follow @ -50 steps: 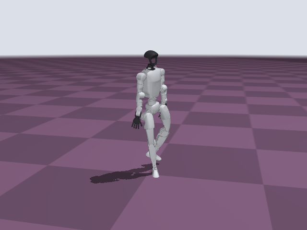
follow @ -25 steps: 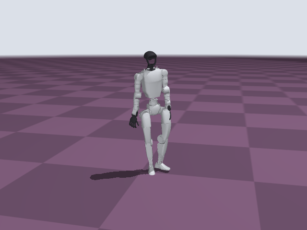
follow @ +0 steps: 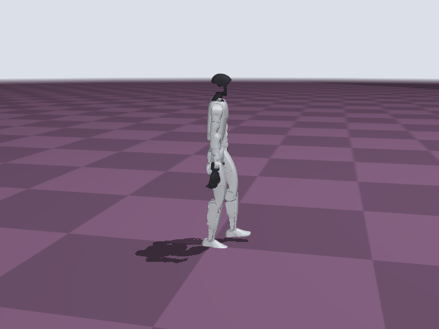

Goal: Upper body actions

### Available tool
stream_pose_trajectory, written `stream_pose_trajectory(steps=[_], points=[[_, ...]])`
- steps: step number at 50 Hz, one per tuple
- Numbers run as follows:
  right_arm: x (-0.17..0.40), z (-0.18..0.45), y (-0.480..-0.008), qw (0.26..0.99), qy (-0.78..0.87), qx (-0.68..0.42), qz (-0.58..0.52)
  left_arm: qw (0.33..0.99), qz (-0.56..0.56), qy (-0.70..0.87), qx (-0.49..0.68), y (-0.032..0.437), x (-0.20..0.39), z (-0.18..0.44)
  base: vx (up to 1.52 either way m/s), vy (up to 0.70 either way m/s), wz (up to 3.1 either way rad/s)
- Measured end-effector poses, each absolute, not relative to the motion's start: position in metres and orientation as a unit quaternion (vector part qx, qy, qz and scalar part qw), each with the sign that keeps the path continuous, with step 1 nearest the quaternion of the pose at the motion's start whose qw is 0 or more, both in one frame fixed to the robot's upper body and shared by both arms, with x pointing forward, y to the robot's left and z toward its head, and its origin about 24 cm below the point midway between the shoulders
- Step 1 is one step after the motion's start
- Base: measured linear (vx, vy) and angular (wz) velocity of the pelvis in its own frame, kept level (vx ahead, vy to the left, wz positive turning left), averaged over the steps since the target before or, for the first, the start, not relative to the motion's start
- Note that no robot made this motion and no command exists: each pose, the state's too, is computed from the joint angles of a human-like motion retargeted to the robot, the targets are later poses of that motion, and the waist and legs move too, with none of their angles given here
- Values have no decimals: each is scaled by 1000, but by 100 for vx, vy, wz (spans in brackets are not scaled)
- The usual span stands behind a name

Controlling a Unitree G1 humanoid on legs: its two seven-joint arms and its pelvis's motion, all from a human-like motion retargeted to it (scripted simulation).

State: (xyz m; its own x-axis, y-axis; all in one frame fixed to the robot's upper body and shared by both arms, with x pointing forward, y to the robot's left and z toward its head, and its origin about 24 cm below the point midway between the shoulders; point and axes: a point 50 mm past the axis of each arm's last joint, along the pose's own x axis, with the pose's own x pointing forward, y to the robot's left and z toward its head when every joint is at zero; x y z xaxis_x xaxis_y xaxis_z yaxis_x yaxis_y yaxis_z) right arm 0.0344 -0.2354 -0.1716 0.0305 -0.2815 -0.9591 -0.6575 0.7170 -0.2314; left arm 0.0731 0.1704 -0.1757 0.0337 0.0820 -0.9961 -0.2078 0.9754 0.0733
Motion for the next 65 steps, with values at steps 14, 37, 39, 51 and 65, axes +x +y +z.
stream_pose_trajectory(steps=[14, 37, 39, 51, 65], points=[[-16, -171, -240, 579, 729, -344, 124, 749, 103, 653, -47, 153, 96, -173, -47, 3, 368], [41, -176, -212, 647, 632, -378, 199, 590, 223, 771, -88, 173, -18, -176, -8, 23, 160], [43, -176, -210, 654, 636, -362, 191, 589, 221, 772, -90, 177, -13, -175, -14, 13, 175], [0, -177, -213, 588, 687, -369, 214, 693, 171, 697, -65, 186, 63, -175, 0, -4, 159], [30, -178, -206, 631, 667, -347, 190, 694, 108, 711, -12, 175, 70, -174, 0, -10, 84]])
